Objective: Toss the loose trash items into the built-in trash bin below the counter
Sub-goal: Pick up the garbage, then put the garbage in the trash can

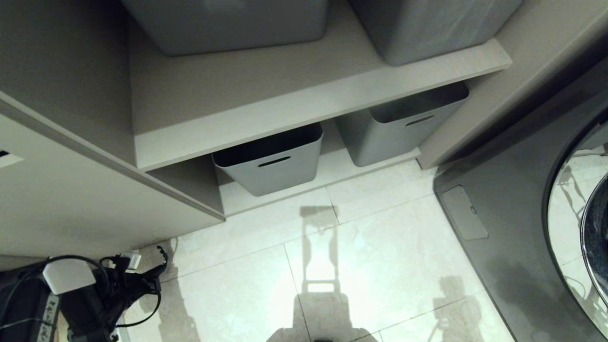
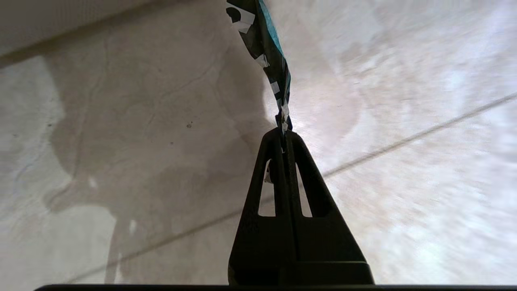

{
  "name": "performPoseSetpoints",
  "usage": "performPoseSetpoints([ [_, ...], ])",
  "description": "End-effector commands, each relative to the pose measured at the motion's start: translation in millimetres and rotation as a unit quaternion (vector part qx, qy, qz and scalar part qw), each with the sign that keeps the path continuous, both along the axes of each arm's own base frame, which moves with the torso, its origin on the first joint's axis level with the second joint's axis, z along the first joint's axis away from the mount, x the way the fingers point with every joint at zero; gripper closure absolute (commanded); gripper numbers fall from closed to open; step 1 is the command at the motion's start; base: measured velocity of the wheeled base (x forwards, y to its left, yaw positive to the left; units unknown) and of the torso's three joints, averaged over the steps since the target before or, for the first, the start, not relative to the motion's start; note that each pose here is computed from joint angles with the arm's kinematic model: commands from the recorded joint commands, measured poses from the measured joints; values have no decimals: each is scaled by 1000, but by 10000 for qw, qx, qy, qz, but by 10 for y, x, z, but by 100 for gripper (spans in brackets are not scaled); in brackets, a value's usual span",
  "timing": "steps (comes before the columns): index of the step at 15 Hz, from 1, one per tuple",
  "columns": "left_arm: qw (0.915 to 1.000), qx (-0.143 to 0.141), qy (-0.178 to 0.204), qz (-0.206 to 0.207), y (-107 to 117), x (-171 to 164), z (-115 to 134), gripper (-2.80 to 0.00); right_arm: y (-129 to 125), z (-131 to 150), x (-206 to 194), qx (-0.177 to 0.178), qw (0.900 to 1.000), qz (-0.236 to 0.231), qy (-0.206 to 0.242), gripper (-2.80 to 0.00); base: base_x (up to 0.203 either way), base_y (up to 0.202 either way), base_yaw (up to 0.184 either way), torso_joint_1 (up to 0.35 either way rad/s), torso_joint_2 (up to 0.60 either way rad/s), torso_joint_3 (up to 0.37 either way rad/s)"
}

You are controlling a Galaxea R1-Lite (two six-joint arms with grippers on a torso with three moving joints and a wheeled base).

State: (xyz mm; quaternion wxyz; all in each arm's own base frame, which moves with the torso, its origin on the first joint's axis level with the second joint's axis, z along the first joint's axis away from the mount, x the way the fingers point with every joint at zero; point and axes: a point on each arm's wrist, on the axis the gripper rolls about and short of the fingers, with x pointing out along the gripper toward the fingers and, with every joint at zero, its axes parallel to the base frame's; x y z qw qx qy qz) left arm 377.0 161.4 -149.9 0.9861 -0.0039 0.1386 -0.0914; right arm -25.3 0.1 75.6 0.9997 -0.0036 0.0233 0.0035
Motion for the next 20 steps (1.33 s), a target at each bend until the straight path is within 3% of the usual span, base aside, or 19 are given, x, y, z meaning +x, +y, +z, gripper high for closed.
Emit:
performPoseSetpoints([
  [1, 9999, 29, -131, 3, 57, -95, 355, 0, 0, -1, 0, -2, 10000, 5, 8, 0, 0, 0, 0, 0, 0, 0],
  [6, 9995, -155, 164, 241, 104, -523, 720, 0, 0, -1, 0, -2, 10000, 5, 5, 0, 0, 0, 0, 0, 0, 0],
  [12, 9908, -538, 1029, 698, -7, -1333, 944, 0, 0, -1, 0, -2, 10000, 5, 5, 0, 0, 0, 0, 0, 0, 0],
  [16, 9866, -585, 990, 1156, -31, -1786, 1367, 0, 0, -1, 0, -2, 10000, 5, 7, 0, 0, 0, 0, 0, 0, 0],
  [19, 9820, -742, 1184, 1274, -257, -2149, 1576, 0, 0, -1, 0, -2, 10000, 5, 3, 0, 0, 0, 0, 0, 0, 0],
  [20, 9836, -669, 1139, 1231, -292, -2205, 1665, 0, 0, -1, 0, -2, 10000, 5, 5, 0, 0, 0, 0, 0, 0, 0],
])
